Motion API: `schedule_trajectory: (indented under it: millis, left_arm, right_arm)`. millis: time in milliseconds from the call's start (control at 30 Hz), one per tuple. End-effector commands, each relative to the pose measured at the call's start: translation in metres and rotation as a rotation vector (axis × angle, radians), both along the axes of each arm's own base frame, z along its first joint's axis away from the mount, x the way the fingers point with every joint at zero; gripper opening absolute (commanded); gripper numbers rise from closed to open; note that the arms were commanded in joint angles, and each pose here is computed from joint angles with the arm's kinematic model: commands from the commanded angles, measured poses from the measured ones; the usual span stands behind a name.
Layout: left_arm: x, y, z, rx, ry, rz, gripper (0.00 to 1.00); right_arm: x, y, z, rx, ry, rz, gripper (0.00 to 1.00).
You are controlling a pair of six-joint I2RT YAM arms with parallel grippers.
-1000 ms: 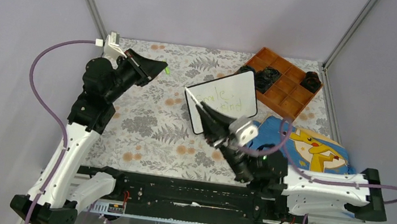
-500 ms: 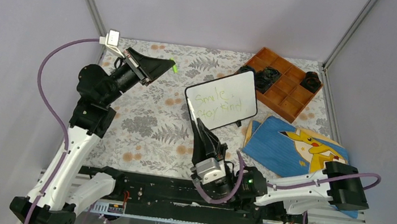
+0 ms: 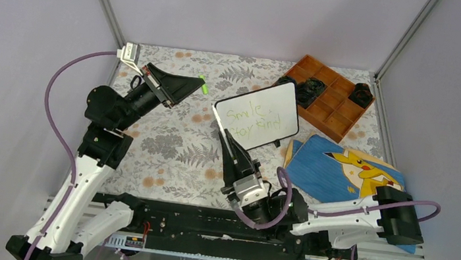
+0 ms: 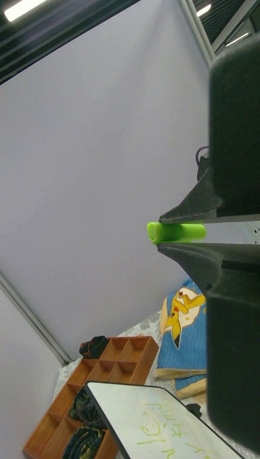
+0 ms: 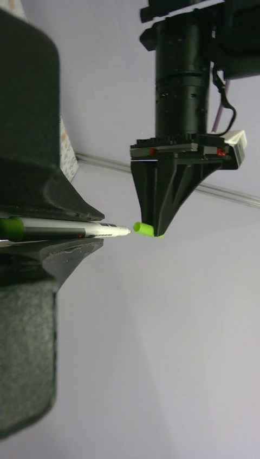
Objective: Write a sentence on the whiteboard
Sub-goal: Close the whiteboard marker at the center of the board.
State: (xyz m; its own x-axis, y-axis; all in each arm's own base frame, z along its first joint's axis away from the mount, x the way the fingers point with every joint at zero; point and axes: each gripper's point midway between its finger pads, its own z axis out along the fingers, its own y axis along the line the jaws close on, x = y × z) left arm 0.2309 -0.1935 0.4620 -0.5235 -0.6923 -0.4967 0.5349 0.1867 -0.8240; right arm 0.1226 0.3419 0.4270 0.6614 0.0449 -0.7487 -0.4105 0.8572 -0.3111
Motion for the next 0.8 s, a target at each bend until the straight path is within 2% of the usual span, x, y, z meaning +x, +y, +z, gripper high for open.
schedule_trajectory:
  millis: [0,767]
  left_arm:
    - [-0.0145,-0.0019,0.018,-0.043,-0.062,-0.036,0.0]
    - [-0.0208,-0.0035,0.0189,-0.048,-0.062,-0.043,0.0]
  right_arm:
    - [0.005,-0.0101,0.0377,0.188,0.021,0.046,0.0]
    - [0.0143,-0.0021,0.0349,0.207,0.078,0.079,0.0]
